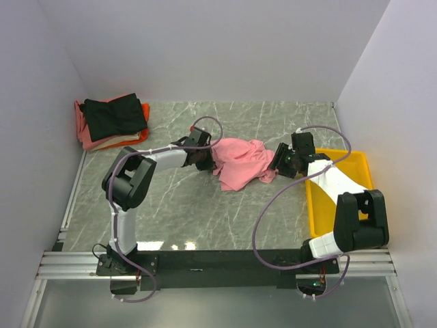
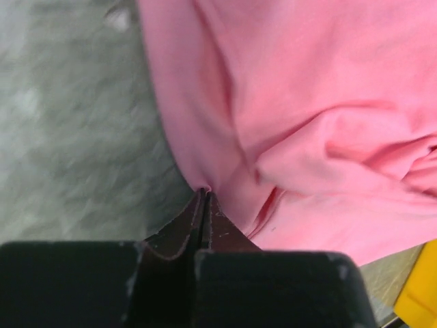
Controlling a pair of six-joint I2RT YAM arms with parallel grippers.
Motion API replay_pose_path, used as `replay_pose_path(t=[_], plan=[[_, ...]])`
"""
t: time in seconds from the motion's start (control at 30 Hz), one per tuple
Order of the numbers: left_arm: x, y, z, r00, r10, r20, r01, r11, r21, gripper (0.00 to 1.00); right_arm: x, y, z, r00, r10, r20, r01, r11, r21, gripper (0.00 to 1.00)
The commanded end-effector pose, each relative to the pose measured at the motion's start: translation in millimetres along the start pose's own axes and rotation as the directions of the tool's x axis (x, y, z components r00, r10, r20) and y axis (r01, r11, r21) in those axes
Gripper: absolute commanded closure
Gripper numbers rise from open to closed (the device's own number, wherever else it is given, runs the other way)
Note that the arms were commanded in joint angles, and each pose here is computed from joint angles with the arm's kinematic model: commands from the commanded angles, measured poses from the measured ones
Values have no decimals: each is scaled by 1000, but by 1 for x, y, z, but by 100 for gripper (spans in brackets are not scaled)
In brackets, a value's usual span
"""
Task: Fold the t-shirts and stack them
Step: Flatten the tshirt out
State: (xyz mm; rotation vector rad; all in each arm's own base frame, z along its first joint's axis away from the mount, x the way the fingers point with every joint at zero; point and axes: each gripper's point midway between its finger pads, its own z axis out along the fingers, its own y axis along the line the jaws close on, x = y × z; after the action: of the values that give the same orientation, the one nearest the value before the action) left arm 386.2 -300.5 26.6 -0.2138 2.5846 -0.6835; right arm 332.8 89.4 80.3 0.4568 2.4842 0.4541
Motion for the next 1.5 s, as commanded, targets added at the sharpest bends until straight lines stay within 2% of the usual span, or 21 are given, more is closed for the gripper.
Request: replay_pose_path(t=[0.0, 0.07, 0.13, 0.17, 0.2, 0.23, 0.37, 0.53, 0.63, 0.7, 0.8, 0.87, 0.97, 1.1, 1.2, 1.27, 1.33, 1.47], plan=[[-3, 1, -24, 999, 10, 53, -10, 1000, -9, 99, -20, 16, 4, 999, -1, 42, 3, 999, -36, 44], [-3, 1, -31, 997, 14, 81, -14, 1000, 8, 100, -19, 14, 8, 999, -4, 33, 5, 1000, -19, 50], [-11, -6, -45, 992, 23, 123, -28, 999, 34, 99, -23, 16, 8, 998, -16, 54, 17, 1000, -12, 64], [-12, -5, -49, 991, 24, 133, -28, 999, 32, 99, -24, 18, 8, 998, -25, 58, 26, 1000, -13, 76], [-17, -11, -58, 987, 31, 155, -40, 998, 51, 99, -28, 20, 7, 997, -30, 69, 31, 999, -18, 96], [-19, -13, -62, 985, 39, 168, -49, 997, 59, 99, -30, 26, 6, 996, -42, 76, 45, 998, -41, 100], [-42, -30, -98, 964, 59, 259, -82, 994, 79, 99, -50, 39, -6, 985, -101, 143, 112, 991, -70, 100], [-88, -56, -165, 888, 83, 451, -135, 987, 85, 100, -87, 69, -60, 935, -155, 318, 197, 975, -104, 100], [-112, -74, -226, 810, 64, 583, -165, 979, 122, 99, -110, 87, -112, 881, -176, 440, 246, 964, -106, 100], [-124, -86, -277, 736, 37, 676, -196, 967, 160, 99, -122, 98, -147, 841, -175, 513, 273, 954, -123, 100], [-129, -98, -345, 643, -2, 766, -250, 945, 212, 99, -129, 120, -217, 761, -161, 628, 349, 918, -187, 100], [-128, -107, -399, 574, -46, 817, -292, 921, 257, 99, -131, 134, -273, 686, -135, 715, 408, 885, -225, 100], [-122, -115, -470, 474, -99, 875, -369, 880, 300, 99, -120, 151, -339, 601, -112, 791, 512, 815, -273, 100], [-110, -124, -554, 360, -168, 917, -470, 817, 335, 99, -100, 167, -407, 526, -76, 847, 617, 719, -319, 100], [-97, -133, -600, 320, -195, 927, -550, 759, 349, 99, -87, 174, -458, 457, -34, 889, 680, 657, -324, 100], [-93, -134, -616, 307, -196, 931, -567, 748, 344, 99, -82, 178, -485, 413, -13, 911, 713, 626, -315, 100], [-92, -132, -635, 275, -216, 937, -568, 750, 340, 99, -83, 178, -499, 393, 5, 919, 713, 629, -309, 100], [-115, -113, -627, 235, -229, 945, -440, 842, 314, 99, -104, 173, -480, 440, 3, 898, 633, 709, -313, 100]])
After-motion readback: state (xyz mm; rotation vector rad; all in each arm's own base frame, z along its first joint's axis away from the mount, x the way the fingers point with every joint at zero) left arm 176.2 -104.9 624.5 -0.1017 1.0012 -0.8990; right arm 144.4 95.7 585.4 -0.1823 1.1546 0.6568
